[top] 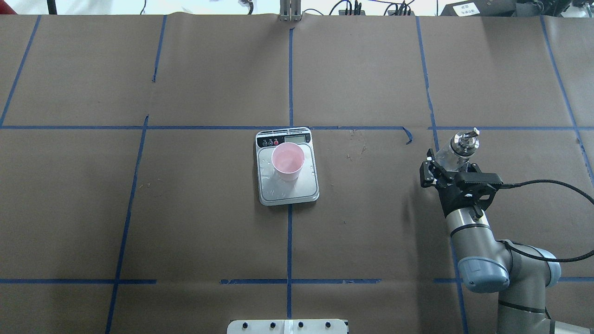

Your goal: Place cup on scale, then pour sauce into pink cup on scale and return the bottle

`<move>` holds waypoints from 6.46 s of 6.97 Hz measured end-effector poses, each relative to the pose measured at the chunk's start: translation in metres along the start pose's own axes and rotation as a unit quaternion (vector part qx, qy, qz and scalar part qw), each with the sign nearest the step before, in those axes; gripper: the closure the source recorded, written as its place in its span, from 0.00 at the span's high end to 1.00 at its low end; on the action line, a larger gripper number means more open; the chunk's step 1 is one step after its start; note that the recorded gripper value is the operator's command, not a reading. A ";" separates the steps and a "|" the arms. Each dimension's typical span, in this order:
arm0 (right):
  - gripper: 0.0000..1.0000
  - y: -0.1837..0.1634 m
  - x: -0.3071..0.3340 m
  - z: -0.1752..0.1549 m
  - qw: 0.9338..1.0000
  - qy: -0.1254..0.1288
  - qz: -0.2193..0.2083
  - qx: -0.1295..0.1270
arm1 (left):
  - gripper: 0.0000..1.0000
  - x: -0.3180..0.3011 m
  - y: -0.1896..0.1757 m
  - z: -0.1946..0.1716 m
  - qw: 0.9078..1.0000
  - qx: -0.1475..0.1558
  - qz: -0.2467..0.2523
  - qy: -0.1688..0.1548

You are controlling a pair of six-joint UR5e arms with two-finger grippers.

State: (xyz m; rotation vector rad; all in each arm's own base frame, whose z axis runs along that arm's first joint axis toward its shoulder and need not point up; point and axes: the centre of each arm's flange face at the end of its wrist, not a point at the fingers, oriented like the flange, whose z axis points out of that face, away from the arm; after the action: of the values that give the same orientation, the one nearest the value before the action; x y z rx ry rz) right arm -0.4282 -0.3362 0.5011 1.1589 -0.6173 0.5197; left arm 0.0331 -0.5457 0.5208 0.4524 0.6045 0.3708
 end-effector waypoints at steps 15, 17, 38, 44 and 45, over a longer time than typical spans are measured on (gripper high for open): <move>1.00 0.003 0.004 0.001 1.000 -0.001 -0.001 -0.013 | 1.00 0.002 -0.004 -0.002 1.000 0.003 -0.002 0.000; 1.00 -0.006 0.000 -0.004 1.000 -0.010 0.009 -0.023 | 1.00 0.003 -0.005 -0.003 1.000 0.004 -0.002 0.000; 1.00 -0.302 0.284 0.034 0.819 -0.134 -0.122 -0.544 | 1.00 -0.001 0.014 0.008 1.000 -0.017 -0.012 0.017; 1.00 -0.247 0.453 0.062 0.799 -0.113 -0.085 -0.584 | 1.00 -0.068 0.117 0.025 0.995 -0.083 -0.045 0.030; 1.00 -0.247 0.454 0.062 0.800 -0.112 -0.083 -0.584 | 1.00 -0.083 0.127 0.016 0.993 -0.096 -0.065 0.031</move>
State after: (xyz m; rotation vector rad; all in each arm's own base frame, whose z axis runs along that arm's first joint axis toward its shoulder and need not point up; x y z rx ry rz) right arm 0.0546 -0.4458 0.6628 0.0653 -0.8401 -0.2021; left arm -0.0459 -0.4823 0.6349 0.2169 0.6485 0.3157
